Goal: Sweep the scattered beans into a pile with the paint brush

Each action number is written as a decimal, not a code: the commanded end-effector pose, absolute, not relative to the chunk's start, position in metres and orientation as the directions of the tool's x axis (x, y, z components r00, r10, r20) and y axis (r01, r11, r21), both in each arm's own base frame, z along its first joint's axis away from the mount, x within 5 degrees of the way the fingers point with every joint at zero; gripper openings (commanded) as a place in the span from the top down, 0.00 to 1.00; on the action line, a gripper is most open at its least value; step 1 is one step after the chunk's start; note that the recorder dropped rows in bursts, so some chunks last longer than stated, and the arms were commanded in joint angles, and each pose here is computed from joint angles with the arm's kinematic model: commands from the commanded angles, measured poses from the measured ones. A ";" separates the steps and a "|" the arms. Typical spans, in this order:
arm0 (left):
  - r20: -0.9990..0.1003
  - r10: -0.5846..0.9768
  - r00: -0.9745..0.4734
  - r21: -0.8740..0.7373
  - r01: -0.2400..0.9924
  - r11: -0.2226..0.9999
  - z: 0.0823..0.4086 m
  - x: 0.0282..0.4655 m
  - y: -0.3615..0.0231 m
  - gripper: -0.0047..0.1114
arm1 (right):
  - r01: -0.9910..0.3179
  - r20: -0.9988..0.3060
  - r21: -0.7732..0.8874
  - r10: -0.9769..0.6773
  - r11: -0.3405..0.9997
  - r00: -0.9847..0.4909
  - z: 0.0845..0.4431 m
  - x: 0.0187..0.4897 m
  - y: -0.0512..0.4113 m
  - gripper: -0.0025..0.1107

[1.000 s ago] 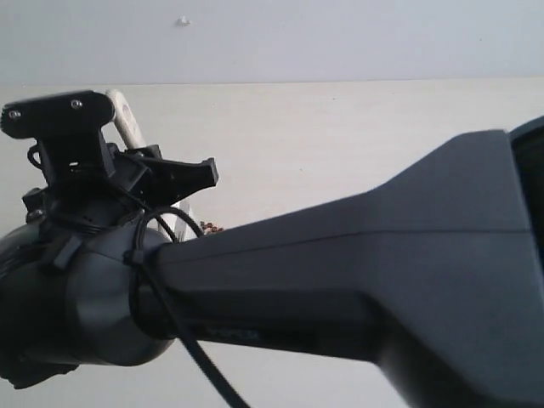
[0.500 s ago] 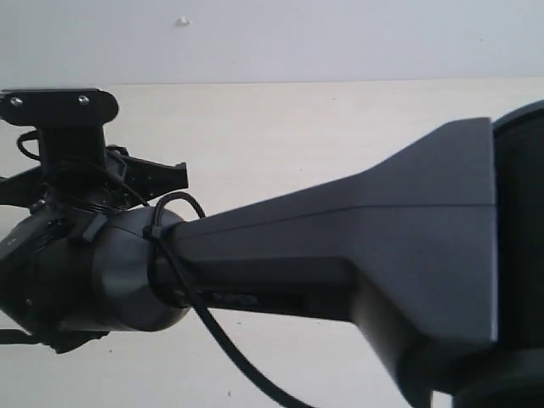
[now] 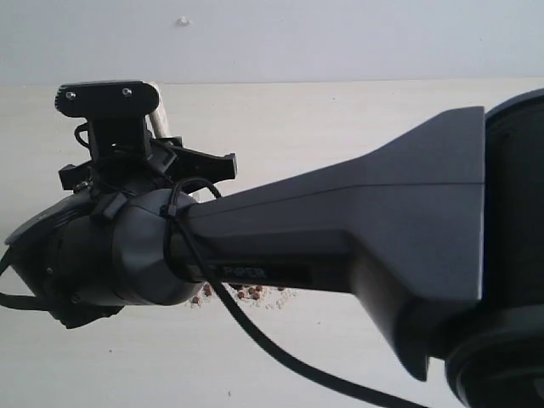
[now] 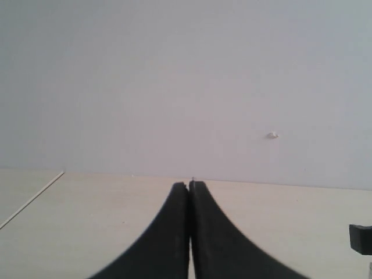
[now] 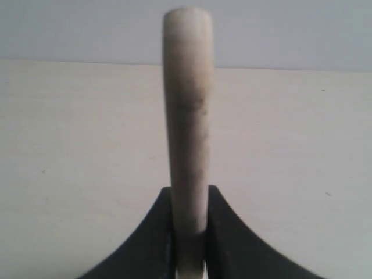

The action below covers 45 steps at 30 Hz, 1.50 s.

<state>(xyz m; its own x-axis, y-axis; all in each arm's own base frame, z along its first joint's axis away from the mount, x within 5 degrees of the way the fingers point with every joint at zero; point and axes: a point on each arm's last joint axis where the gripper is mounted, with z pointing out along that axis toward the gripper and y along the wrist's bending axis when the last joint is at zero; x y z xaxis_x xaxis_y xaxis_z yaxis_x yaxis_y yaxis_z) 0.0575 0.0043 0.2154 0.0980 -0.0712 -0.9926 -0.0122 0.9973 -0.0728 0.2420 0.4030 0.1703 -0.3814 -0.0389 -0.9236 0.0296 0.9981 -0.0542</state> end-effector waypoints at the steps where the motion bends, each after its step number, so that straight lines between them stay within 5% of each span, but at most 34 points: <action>1: -0.993 -0.070 0.099 -0.071 -0.004 0.997 0.215 0.057 0.004 0.96 | -0.246 -0.938 -0.031 -0.114 0.969 -0.328 0.222 0.236 0.417 0.98; 7: -0.993 -0.070 0.099 -0.071 -0.004 0.997 0.215 0.057 0.004 0.96 | -0.613 -0.920 -0.127 -0.324 0.780 -0.221 0.292 0.229 0.377 0.98; 11: -0.993 -0.070 0.099 -0.071 -0.004 0.997 0.215 0.057 0.004 0.96 | -0.935 -0.963 -0.021 -0.259 0.354 -0.077 0.309 0.218 0.309 0.98; 20: -0.993 -0.070 0.099 -0.071 -0.004 0.997 0.215 0.057 0.004 0.96 | -0.967 -0.929 0.251 -0.268 0.046 -0.254 0.231 0.241 0.260 0.98; 28: -0.993 -0.070 0.099 -0.071 -0.004 0.997 0.215 0.057 0.004 0.96 | -0.932 -0.871 0.358 -0.340 0.055 -0.355 0.173 0.252 0.268 0.98; 33: -0.993 -0.070 0.099 -0.071 -0.004 0.997 0.215 0.057 0.004 0.96 | -0.926 -0.839 0.332 -0.393 0.182 -0.378 0.151 0.263 0.266 0.98; 45: -0.993 -0.070 0.099 -0.071 -0.004 0.997 0.215 0.057 0.004 0.96 | -0.920 -0.835 0.182 -0.440 0.348 -0.331 0.140 0.306 0.272 0.98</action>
<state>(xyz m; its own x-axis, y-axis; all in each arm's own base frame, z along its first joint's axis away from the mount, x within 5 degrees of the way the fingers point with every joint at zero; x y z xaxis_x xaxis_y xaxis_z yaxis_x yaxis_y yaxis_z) 0.0575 0.0043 0.2154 0.0980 -0.0712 -0.9926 -0.0122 0.9973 -0.0728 0.2907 0.2780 0.1480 -0.3628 -0.3901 -0.8463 -0.9223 0.2800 0.2664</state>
